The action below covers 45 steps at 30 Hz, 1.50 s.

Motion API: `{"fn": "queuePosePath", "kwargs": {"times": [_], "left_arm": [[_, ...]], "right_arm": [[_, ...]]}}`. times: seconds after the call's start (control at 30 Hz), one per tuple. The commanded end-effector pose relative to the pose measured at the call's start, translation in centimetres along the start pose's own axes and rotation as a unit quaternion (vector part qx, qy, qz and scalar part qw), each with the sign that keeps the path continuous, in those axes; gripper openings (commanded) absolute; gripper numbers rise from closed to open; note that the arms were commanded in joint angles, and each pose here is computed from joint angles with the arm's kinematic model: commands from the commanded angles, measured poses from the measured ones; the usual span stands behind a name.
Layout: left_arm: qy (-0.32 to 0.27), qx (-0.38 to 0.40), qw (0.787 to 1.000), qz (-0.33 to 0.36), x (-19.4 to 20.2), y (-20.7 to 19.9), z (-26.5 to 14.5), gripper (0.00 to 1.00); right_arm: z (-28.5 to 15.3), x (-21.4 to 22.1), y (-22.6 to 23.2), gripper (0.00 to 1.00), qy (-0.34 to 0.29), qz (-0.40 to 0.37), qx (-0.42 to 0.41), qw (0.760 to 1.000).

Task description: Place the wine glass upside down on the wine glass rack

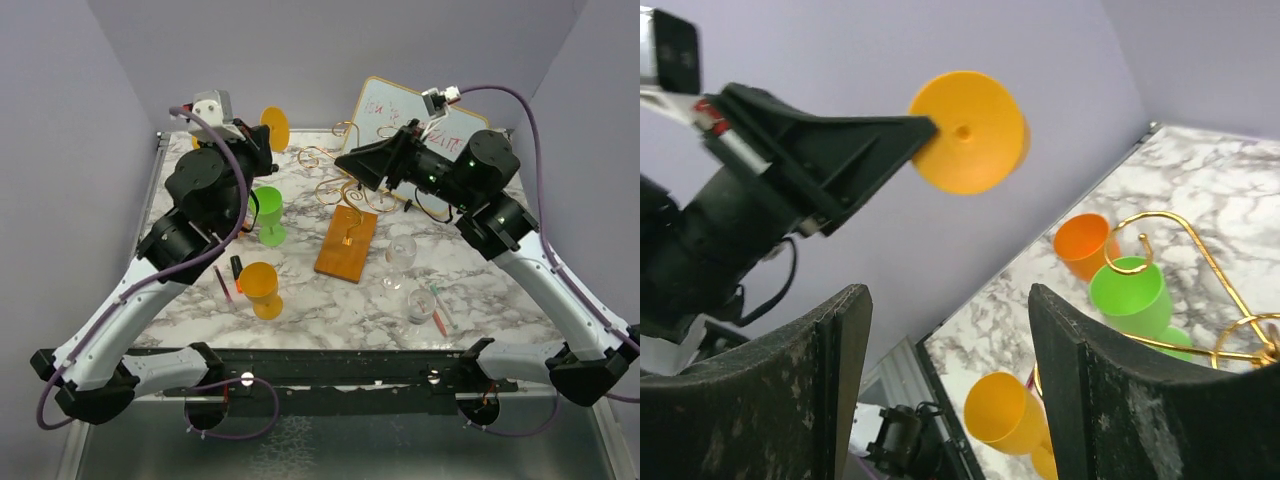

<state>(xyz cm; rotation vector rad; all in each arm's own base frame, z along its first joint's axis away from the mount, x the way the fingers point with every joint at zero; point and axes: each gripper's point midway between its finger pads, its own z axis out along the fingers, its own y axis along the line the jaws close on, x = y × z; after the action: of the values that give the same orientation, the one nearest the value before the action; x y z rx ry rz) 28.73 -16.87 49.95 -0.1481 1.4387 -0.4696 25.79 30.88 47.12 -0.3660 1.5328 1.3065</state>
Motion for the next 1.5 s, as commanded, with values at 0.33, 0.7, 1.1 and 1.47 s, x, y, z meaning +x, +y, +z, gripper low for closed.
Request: {"fn": "queuePosePath", "kwargs": {"times": [0.33,0.7,1.1,1.47], "left_arm": [[0.098,0.101,0.986,-0.089,4.0,1.1,11.7,0.00],[0.218,0.149,0.939,-0.218,7.8,-0.5,11.9,0.00],[0.305,0.156,0.894,-0.289,11.7,-1.6,13.1,0.00],[0.339,0.189,0.866,-0.316,12.3,-2.9,12.6,0.00]], "right_arm": [[-3.0,1.0,-2.3,0.68,-0.010,-0.034,0.069,0.997],[-3.2,1.6,-2.7,0.68,-0.002,-0.004,0.082,0.997],[-4.5,1.3,-2.9,0.68,-0.024,0.011,0.104,0.994],[-4.8,1.6,-3.7,0.68,-0.025,0.016,0.123,0.992]]}}
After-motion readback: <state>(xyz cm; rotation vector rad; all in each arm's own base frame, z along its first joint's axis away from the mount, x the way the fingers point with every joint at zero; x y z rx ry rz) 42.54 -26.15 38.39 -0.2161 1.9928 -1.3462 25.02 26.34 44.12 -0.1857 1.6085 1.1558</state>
